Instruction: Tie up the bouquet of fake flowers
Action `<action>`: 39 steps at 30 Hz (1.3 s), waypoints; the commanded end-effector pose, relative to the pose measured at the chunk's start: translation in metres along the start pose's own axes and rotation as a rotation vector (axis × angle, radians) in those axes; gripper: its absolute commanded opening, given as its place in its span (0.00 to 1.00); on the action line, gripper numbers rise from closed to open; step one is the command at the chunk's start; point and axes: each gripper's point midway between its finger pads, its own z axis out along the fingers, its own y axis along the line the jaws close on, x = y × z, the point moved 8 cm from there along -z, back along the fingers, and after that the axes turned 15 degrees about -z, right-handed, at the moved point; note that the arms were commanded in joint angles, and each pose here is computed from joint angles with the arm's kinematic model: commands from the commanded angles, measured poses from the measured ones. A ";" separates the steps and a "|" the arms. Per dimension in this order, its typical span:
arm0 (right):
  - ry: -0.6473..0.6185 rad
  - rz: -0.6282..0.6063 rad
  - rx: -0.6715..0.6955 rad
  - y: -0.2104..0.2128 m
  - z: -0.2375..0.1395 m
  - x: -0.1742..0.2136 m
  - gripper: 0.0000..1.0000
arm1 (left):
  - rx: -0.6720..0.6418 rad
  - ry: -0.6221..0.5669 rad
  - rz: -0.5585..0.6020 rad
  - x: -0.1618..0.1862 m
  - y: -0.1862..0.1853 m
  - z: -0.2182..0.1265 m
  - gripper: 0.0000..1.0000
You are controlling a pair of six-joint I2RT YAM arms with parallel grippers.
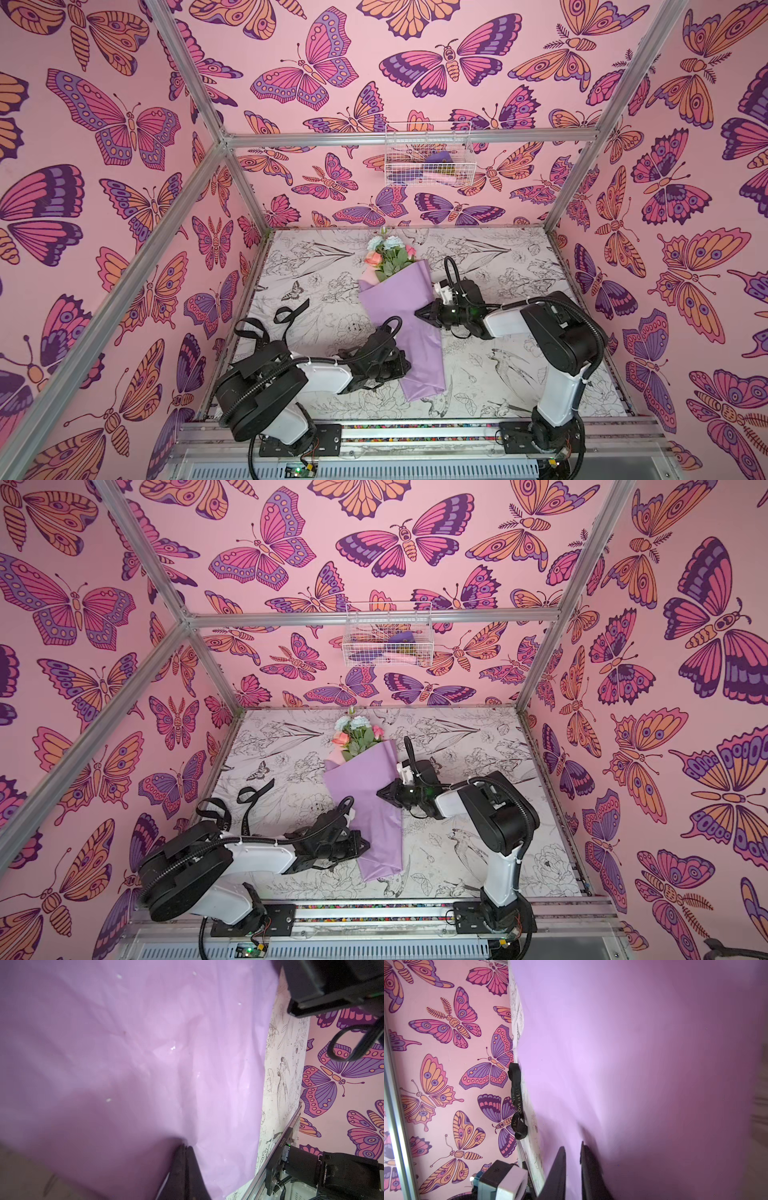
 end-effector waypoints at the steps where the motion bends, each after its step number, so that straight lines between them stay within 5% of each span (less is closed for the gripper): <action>1: -0.001 -0.072 -0.056 0.021 -0.009 -0.011 0.17 | -0.331 0.044 -0.074 0.016 0.070 -0.004 0.01; 10: 0.006 -0.102 -0.012 0.028 -0.031 0.000 0.14 | -0.295 0.037 -0.072 0.015 0.063 -0.007 0.02; 23: 0.032 -0.004 0.005 -0.017 -0.004 0.010 0.11 | -0.285 0.012 -0.079 0.014 0.059 -0.015 0.02; 39: 0.015 0.087 0.063 -0.069 0.019 -0.027 0.08 | -0.358 0.048 -0.091 0.021 0.080 -0.016 0.00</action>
